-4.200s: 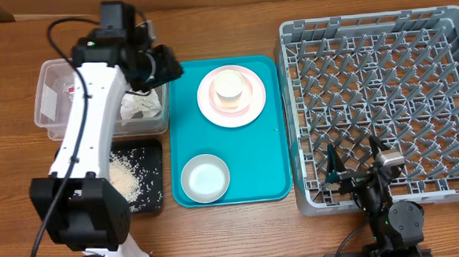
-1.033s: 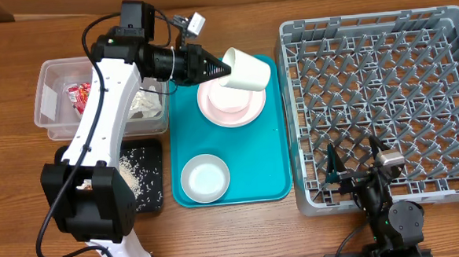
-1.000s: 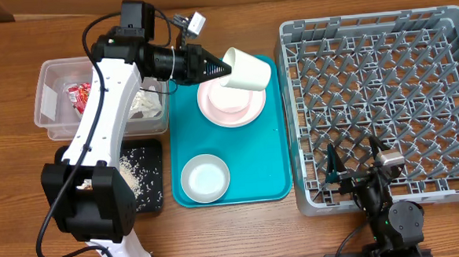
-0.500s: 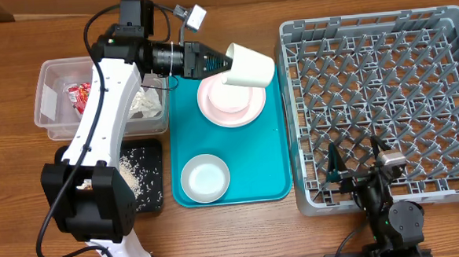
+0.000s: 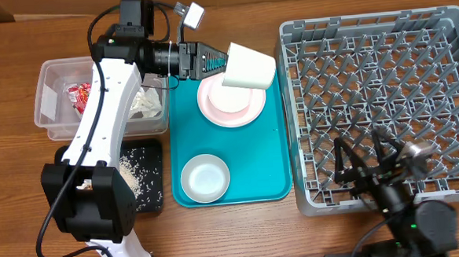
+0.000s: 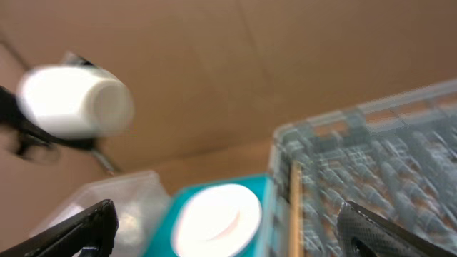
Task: Sort waste into correct bins and load items into the dishwasher
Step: 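Lift the cup and move the right gripper toward it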
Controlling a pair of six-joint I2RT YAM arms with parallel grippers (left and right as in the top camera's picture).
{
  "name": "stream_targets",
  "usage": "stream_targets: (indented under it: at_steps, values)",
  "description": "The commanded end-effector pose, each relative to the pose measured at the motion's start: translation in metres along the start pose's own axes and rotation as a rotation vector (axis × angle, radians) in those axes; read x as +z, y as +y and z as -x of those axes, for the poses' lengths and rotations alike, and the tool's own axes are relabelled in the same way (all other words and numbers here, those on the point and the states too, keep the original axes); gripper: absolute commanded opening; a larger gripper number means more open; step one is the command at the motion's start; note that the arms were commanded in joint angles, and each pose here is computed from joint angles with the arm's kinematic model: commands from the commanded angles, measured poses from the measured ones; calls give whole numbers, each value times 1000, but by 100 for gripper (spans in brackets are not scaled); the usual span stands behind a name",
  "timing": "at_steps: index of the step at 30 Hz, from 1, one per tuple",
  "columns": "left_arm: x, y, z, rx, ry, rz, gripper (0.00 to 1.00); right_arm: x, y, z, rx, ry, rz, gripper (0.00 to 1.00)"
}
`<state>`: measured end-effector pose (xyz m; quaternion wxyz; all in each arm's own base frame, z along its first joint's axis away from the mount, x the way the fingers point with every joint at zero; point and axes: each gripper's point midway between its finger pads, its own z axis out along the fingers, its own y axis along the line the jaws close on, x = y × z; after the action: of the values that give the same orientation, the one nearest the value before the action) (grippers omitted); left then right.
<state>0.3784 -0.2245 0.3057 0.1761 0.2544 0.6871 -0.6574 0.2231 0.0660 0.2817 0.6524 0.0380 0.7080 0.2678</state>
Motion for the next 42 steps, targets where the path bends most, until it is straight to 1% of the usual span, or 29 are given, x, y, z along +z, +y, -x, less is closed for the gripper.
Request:
stream_targets:
  at_steps: [1, 5, 8, 10, 13, 15, 17, 19, 24, 31, 42]
  values:
    - [-2, -16, 6, 75, -10, -40, 4, 11, 30, 20, 44, 121, 77, 100]
    - [-2, -18, 6, 81, -10, -53, 4, 39, 56, 21, 110, 353, 153, 100]
    - [-2, -19, 6, 84, -10, -59, 4, 63, 86, 25, 166, 494, 308, 100]
    - [-2, -19, 6, 85, -10, -59, 4, 77, 102, 29, 192, 551, 409, 100]
    - [-2, -19, 6, 85, -10, -59, 4, 90, 122, 35, 210, 598, 558, 100]
    - [-2, -19, 6, 85, -10, -59, 4, 94, 132, 36, 206, 612, 669, 100]
    - [-2, -19, 6, 85, -11, -60, 4, 98, 137, 35, 198, 617, 737, 100]
    - [-2, -22, 6, 85, -13, -72, 4, 103, 136, 32, 200, 625, 756, 100]
    - [-3, -25, 6, 79, -15, -93, 4, 115, 128, 20, 225, 656, 739, 100]
    - [-3, -25, 6, 67, -15, -93, 4, 132, 125, 21, 183, 611, 765, 100]
    - [6, -28, 3, 49, 6, -108, 4, 146, 116, 5, 213, 649, 757, 100]
